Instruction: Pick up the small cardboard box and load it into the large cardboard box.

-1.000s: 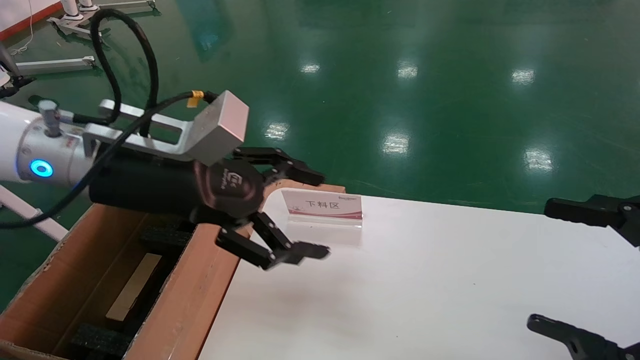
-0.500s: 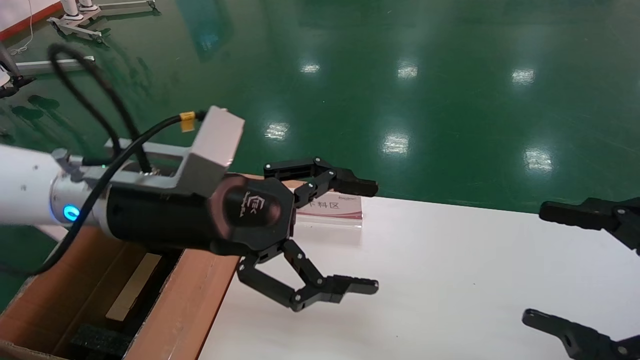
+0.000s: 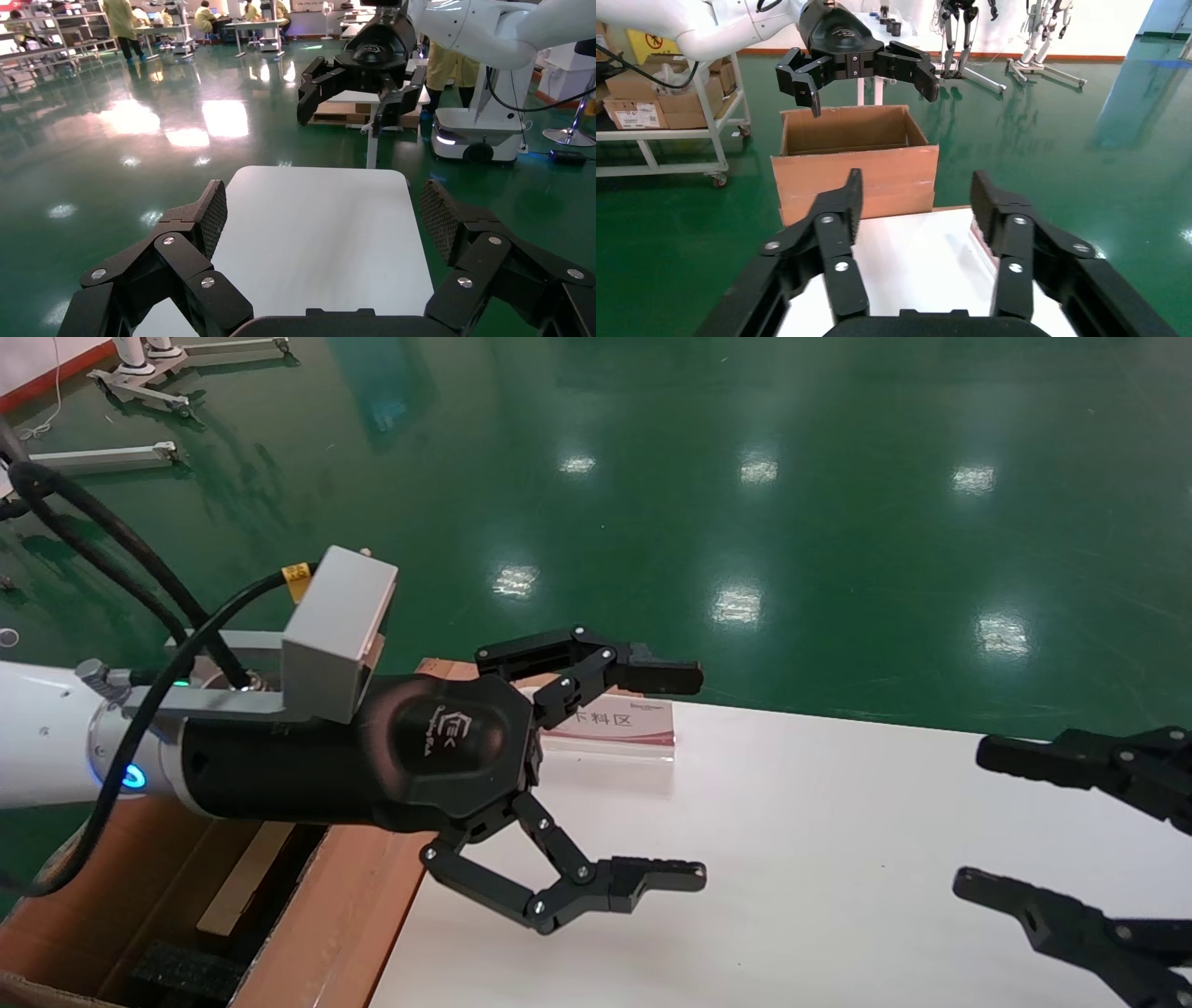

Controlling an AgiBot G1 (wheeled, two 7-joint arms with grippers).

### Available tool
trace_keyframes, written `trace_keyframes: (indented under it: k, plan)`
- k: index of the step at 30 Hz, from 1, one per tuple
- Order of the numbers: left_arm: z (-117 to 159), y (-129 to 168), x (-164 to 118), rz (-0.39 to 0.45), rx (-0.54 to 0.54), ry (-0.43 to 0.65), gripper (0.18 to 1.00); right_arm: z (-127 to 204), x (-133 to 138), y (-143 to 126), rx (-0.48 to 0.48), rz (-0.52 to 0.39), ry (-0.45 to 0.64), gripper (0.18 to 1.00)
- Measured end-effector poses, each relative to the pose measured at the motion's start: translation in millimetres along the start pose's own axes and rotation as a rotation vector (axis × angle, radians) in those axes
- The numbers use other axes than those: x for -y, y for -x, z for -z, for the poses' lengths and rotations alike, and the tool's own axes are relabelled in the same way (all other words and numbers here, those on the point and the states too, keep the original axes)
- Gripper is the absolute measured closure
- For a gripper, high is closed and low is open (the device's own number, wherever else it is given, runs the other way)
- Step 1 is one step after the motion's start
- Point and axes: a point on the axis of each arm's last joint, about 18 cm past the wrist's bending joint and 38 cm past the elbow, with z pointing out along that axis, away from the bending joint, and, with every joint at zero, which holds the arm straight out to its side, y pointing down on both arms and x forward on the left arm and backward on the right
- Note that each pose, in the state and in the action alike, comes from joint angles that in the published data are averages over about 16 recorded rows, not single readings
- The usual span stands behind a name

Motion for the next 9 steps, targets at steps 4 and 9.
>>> trace_keyframes:
  k: [4, 9]
  plan:
    - [0.4, -0.2, -0.2, 0.001, 0.001, -0.003, 0.184, 0.0, 0.0, 0.0, 0.000, 0.000, 0.000, 0.518]
    - [0.9, -0.5, -0.5, 0.003, 0.003, -0.008, 0.184, 0.1, 0.0, -0.1, 0.000, 0.000, 0.000, 0.577]
